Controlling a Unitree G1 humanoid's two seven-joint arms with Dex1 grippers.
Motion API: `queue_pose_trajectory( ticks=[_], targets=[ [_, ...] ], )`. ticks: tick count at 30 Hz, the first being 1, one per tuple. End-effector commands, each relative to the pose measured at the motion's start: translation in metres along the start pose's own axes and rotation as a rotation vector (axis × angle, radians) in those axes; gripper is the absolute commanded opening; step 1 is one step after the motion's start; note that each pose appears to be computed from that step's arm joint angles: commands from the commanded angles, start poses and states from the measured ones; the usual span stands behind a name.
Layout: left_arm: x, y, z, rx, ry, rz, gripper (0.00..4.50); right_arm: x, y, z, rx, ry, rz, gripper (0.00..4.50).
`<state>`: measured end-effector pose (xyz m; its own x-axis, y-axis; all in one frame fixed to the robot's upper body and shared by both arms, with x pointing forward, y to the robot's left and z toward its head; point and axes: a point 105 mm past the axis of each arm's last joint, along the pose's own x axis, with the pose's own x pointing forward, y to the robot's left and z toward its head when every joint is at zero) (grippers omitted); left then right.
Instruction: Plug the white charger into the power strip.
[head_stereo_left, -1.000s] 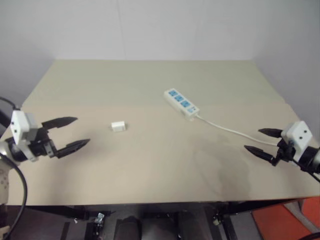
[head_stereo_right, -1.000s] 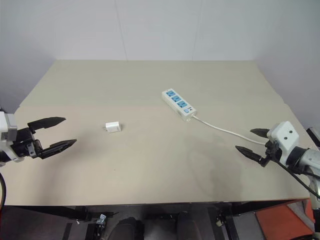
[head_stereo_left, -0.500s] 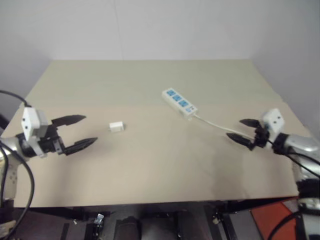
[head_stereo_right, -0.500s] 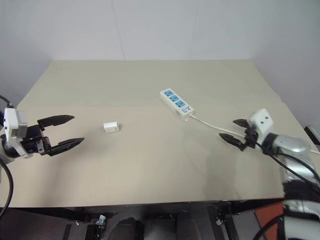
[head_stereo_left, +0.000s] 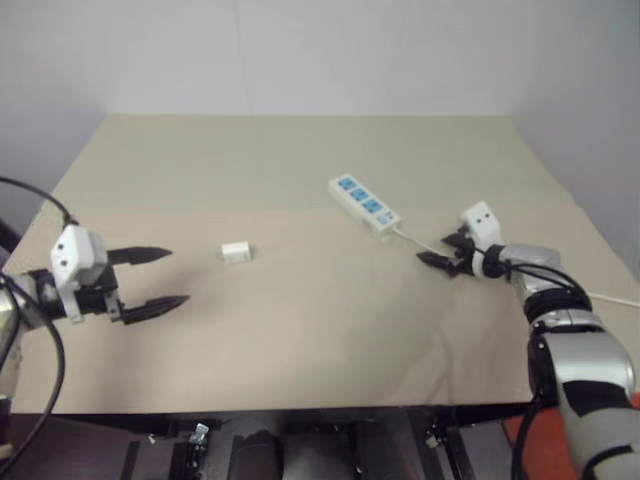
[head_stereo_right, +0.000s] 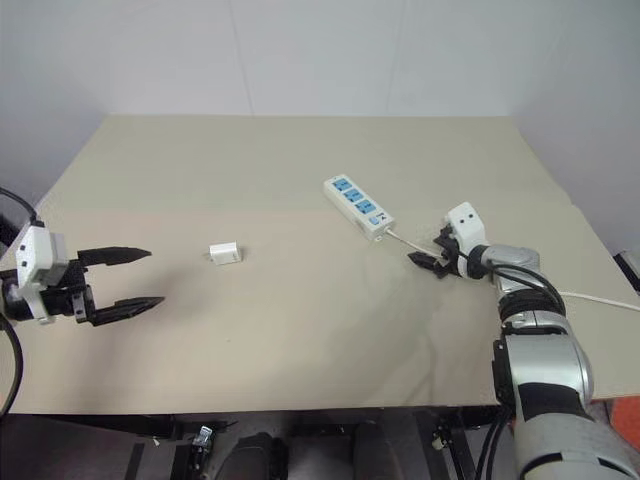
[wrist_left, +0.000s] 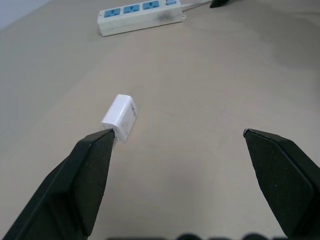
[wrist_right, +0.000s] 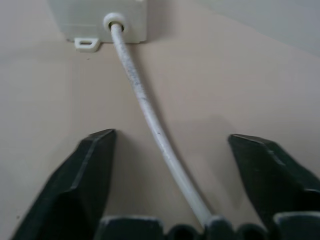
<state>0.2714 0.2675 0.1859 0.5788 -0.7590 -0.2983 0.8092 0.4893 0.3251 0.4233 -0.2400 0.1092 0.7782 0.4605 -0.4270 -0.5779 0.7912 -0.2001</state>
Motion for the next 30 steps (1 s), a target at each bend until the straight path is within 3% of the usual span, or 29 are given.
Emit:
queue_pose_trajectory(
  ticks=[1,9,16,20,28,30],
  targets=[
    [-0.002,0.0,0.007,0.048,0.0,0.002,4.5,0.001,0.003,0.0,-0.036,0.011,0.026,2.86],
    [-0.001,0.001,0.004,0.05,-0.005,0.009,4.5,0.001,0.01,0.002,-0.06,-0.019,0.073,0.05],
    [0.0,0.005,-0.002,0.047,0.003,0.017,4.5,-0.008,0.033,0.006,-0.164,-0.138,0.208,0.02],
    [-0.001,0.006,-0.005,0.049,0.015,0.018,4.5,-0.032,0.056,-0.004,-0.235,-0.168,0.317,0.02],
    [0.005,0.007,-0.006,0.048,0.006,-0.005,4.5,-0.06,0.078,-0.026,-0.221,-0.178,0.301,0.02],
    [0.007,0.009,-0.008,0.049,0.014,-0.007,4.5,-0.057,0.074,-0.025,-0.21,-0.18,0.238,0.68]
  ],
)
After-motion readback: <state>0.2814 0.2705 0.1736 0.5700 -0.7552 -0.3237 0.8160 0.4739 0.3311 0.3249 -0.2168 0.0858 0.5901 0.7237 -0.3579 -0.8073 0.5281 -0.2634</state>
